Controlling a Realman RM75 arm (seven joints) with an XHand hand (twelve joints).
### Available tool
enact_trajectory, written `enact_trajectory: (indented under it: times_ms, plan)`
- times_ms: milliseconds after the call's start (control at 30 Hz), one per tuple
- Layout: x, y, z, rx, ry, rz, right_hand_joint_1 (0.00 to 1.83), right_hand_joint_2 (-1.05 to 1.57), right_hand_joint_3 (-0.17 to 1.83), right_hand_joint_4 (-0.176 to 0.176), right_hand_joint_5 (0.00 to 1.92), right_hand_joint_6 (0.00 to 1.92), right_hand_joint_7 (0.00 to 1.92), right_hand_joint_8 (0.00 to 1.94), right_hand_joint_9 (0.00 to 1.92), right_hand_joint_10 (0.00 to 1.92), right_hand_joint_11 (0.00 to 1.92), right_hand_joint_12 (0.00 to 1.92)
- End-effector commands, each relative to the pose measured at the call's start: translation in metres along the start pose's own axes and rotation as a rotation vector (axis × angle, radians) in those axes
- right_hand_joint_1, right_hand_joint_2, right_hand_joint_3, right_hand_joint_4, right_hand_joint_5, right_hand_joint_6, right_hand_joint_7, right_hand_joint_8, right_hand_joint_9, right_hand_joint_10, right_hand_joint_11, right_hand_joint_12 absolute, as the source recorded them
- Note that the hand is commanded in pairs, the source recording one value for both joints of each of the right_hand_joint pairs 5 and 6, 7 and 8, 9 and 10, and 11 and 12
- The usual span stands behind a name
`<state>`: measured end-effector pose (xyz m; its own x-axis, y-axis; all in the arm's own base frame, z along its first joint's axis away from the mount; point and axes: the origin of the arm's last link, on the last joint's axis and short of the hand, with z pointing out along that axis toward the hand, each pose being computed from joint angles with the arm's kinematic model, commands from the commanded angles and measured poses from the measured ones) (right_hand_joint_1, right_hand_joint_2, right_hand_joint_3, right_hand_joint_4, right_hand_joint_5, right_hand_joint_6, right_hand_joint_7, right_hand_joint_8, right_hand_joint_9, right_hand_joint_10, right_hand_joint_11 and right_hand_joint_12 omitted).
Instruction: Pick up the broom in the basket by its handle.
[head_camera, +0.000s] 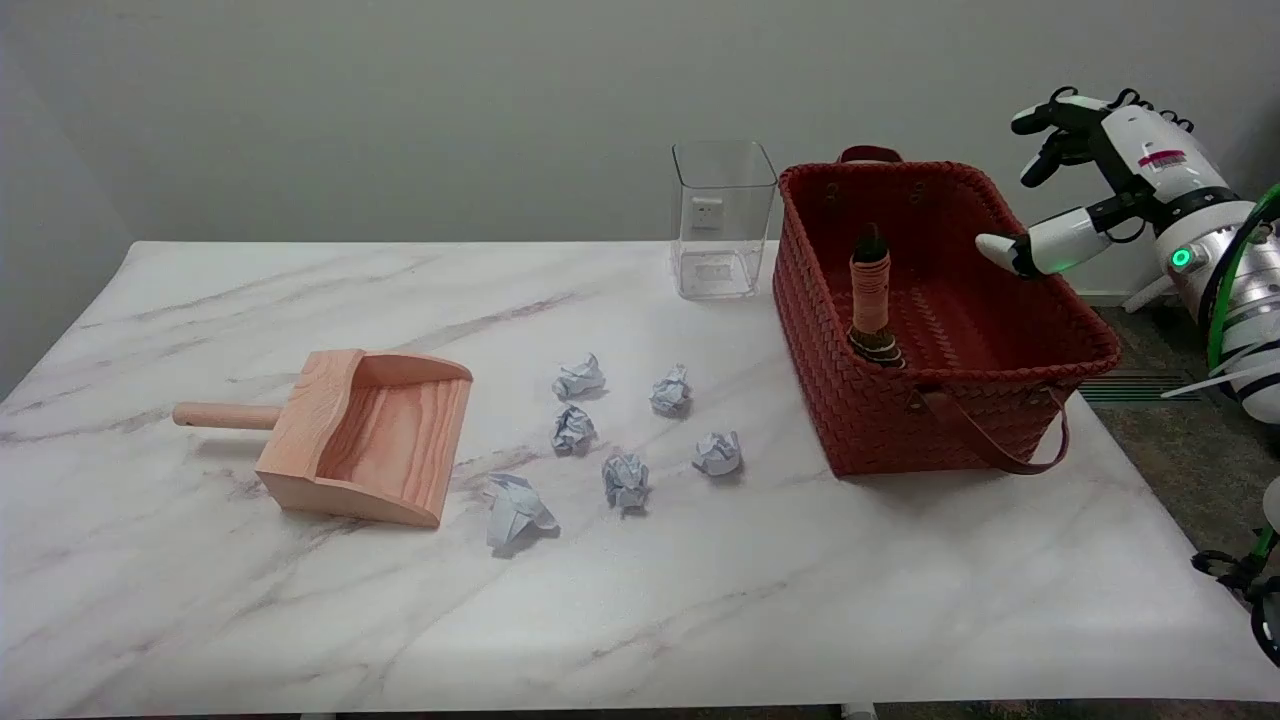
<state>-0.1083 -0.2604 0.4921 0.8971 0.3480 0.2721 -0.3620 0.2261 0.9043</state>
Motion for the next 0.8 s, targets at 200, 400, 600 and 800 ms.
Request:
enact_trajectory:
  times_ms: [200,400,600,800]
  plan:
    - [-0.007,0.001,-0.004,-0.008,-0.013,-0.040,1.14,0.12,0.91,0.000,0.49,0.49,0.89,0.89,0.54,0.54,0.50,0.50]
    - [-0.021,-0.006,-0.009,0.043,-0.088,-0.013,1.15,0.03,0.96,0.000,0.49,0.49,0.87,0.87,0.54,0.54,0.50,0.50]
    - [-0.025,-0.010,-0.012,0.079,-0.138,0.158,1.14,-0.06,1.04,0.000,0.58,0.58,0.78,0.78,0.53,0.53,0.50,0.50]
    - [-0.001,0.003,-0.017,0.088,-0.106,0.232,1.14,-0.08,1.05,0.000,0.56,0.56,0.69,0.69,0.51,0.51,0.50,0.50]
